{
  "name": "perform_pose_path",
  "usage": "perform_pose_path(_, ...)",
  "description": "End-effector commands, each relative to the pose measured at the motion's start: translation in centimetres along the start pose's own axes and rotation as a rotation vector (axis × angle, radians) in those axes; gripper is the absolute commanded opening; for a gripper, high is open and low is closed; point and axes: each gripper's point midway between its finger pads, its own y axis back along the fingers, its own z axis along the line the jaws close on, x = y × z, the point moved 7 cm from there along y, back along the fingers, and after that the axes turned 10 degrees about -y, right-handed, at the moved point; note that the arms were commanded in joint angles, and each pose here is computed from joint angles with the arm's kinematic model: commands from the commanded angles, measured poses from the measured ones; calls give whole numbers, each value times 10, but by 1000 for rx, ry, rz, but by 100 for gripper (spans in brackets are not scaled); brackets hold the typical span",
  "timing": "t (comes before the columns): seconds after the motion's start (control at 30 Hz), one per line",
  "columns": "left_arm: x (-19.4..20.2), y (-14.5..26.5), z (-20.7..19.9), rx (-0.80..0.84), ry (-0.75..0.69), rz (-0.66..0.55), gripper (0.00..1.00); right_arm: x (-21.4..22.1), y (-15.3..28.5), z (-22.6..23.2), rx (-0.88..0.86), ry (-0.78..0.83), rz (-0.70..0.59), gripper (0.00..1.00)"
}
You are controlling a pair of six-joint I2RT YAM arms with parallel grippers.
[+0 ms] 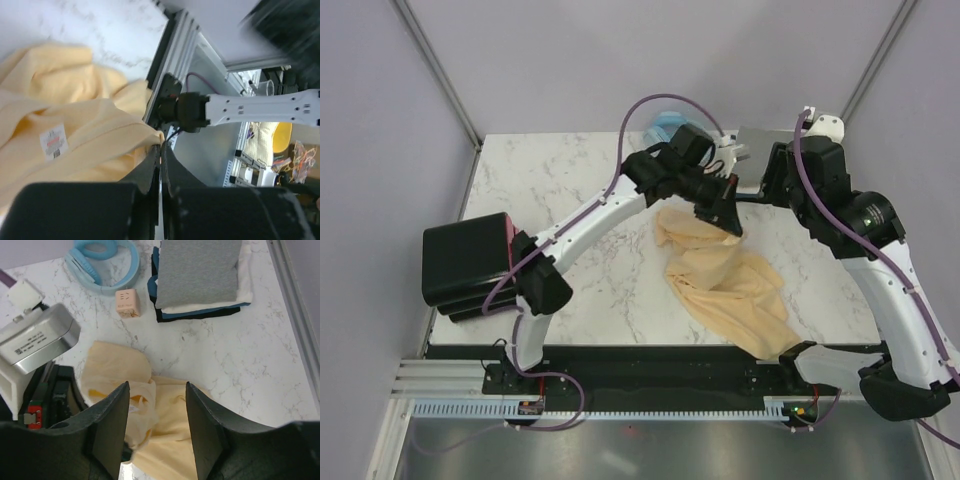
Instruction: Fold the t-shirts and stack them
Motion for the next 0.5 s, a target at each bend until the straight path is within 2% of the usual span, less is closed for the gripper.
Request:
perform_pose_path(0.0, -29, -50, -30, 173, -136, -24, 2, -15, 25, -25, 104, -57, -114, 56)
perform_pose_path(0.17, -7, -101, -34, 283, -81, 65, 2, -13, 42, -41, 135, -64, -140, 57)
perform_pose_path(0.33, 27, -157, -30, 365, -24, 172, 2, -3, 43, -41, 102, -80, -102, 57)
perform_pose_path(0.47, 34, -176, -43, 417, -11, 187, 2, 1, 41, -40, 93, -75, -84, 57)
